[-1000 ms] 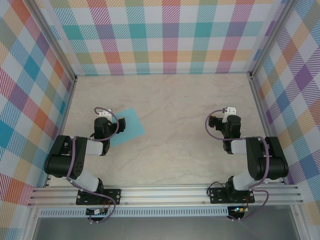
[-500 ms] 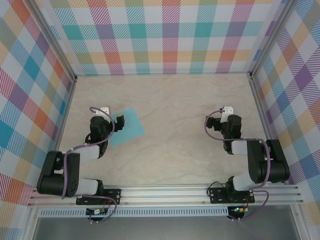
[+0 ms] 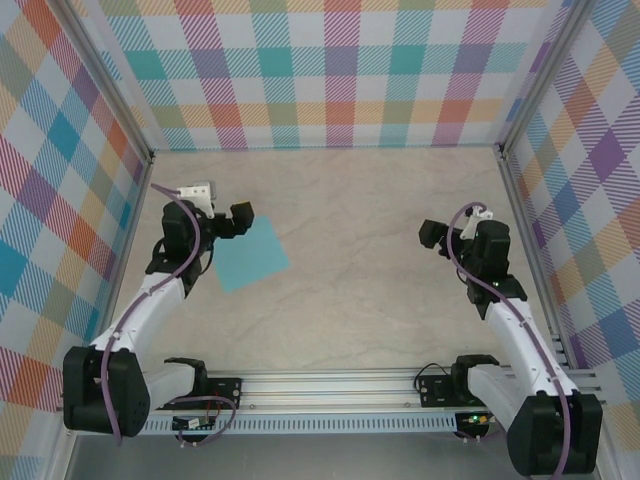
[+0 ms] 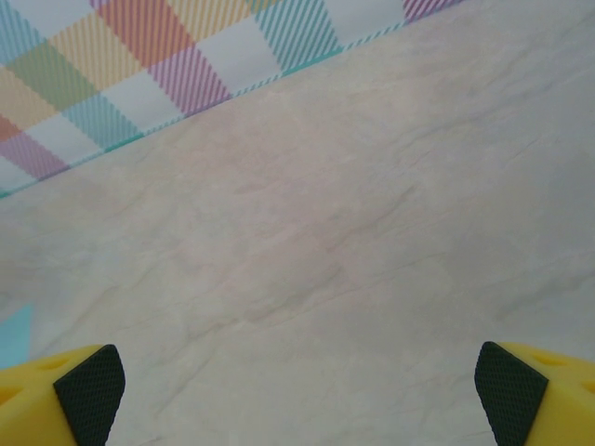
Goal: Fold a paper plane with a square sheet of paper (pick it up from the middle)
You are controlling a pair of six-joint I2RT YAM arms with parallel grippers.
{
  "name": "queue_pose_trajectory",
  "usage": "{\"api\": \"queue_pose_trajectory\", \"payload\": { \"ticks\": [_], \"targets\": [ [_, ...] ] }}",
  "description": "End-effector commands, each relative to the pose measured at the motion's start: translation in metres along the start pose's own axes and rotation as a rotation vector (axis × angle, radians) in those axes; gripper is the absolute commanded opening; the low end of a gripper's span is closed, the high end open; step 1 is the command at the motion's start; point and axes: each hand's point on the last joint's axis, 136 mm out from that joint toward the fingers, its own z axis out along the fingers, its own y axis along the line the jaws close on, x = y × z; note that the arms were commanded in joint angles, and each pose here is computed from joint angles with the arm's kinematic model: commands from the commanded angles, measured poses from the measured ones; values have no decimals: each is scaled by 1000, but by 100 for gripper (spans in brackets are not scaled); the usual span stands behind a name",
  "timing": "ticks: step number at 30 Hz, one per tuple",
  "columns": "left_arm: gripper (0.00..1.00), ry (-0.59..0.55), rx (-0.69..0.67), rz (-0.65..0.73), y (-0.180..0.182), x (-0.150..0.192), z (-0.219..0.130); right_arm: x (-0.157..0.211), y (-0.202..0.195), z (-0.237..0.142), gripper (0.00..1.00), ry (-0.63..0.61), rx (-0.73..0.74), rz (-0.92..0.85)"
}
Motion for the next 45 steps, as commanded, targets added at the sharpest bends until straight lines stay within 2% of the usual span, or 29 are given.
{"api": "queue_pose_trajectory", "payload": {
  "ticks": [1,3,6,12,15,19,25,30,35,45],
  "targets": [
    [100,230,-45,-208,10,33,14,35,15,-6,100,122,-118,187],
    [100,303,-40,-224,10,42,25,46,3,-8,100,136,-55,288],
    [100,307,-16,-296,9,49,36,45,5,-13,100,128,-67,270],
    [100,325,19,-420,10,60,58,52,40,-7,100,266,-252,261],
    [100,384,71,-467,6,72,74,61,45,1,100,343,-285,273],
    [100,464,136,-558,2,87,97,68,49,7,100,382,-308,291],
    [100,518,-11,-558,28,104,114,68,57,12,100,399,-326,289],
    [95,619,-136,-527,45,129,109,72,60,18,100,415,-306,289],
    [89,688,-166,-541,46,153,99,80,58,27,100,448,-260,303],
    [87,810,-134,-513,8,213,90,100,40,32,100,516,-130,357]
  ]
}}
